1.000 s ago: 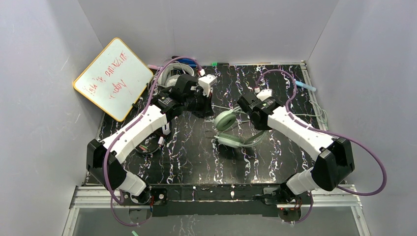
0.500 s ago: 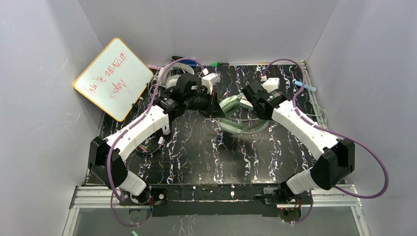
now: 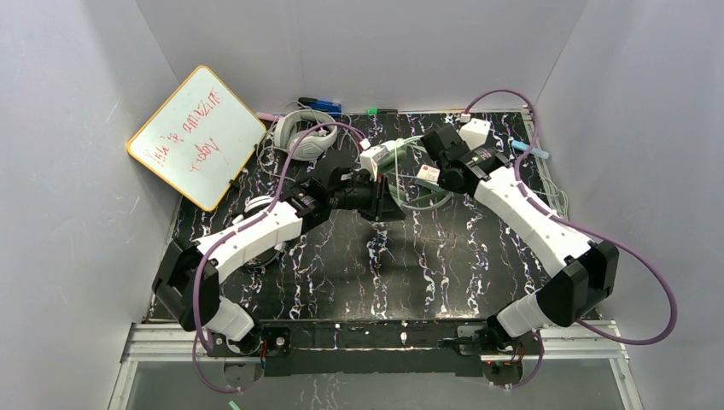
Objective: Wrap the headphones
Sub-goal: Wrap the headphones cable around the headphones.
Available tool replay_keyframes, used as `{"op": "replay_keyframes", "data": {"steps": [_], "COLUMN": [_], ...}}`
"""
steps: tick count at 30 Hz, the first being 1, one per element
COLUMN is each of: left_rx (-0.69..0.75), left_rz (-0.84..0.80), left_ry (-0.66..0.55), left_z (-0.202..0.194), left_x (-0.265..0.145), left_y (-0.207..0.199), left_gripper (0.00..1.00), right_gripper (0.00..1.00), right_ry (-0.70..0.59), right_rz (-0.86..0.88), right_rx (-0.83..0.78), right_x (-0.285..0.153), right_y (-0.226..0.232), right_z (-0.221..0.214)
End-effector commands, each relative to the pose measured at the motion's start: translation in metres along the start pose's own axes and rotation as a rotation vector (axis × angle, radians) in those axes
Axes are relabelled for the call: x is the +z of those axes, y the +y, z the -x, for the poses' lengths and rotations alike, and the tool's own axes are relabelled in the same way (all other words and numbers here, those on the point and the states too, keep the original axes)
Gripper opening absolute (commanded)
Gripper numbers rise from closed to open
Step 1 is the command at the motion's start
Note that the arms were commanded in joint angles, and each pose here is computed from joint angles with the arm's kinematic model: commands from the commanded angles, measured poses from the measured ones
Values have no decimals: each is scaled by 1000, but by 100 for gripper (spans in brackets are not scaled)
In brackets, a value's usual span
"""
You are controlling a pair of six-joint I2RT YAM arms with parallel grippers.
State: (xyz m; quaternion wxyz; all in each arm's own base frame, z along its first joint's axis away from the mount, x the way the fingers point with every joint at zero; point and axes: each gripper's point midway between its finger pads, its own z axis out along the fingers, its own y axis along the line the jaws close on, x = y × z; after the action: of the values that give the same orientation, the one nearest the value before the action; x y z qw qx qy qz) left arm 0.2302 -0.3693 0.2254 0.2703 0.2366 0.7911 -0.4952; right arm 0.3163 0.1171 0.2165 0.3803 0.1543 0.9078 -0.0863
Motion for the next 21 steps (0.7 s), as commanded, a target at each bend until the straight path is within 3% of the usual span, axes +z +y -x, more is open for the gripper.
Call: {"op": "replay_keyframes", "data": {"steps": [1,7,13,21], "left_rx": [40,150,241,239], "left_rz": [-76,15,86,37], "left_ry": [-39,-26,-5,16], "left_z": [4,0,-20,-65], "left_x": [-9,-27,-56,-72], "left_y": [-27,-18,-9,-4], "left_gripper": [19,26,42,43], "right_gripper": [1,1,1,1], "right_ry": [-196,-263,-313,-327], "right_rz": [183,187,226,289], "right_rx": [275,234,222,265], "right_x": [-40,-61,-84,-109], "right_y": [23,12,-2,-5], "right_z": [74,99,120,147]}}
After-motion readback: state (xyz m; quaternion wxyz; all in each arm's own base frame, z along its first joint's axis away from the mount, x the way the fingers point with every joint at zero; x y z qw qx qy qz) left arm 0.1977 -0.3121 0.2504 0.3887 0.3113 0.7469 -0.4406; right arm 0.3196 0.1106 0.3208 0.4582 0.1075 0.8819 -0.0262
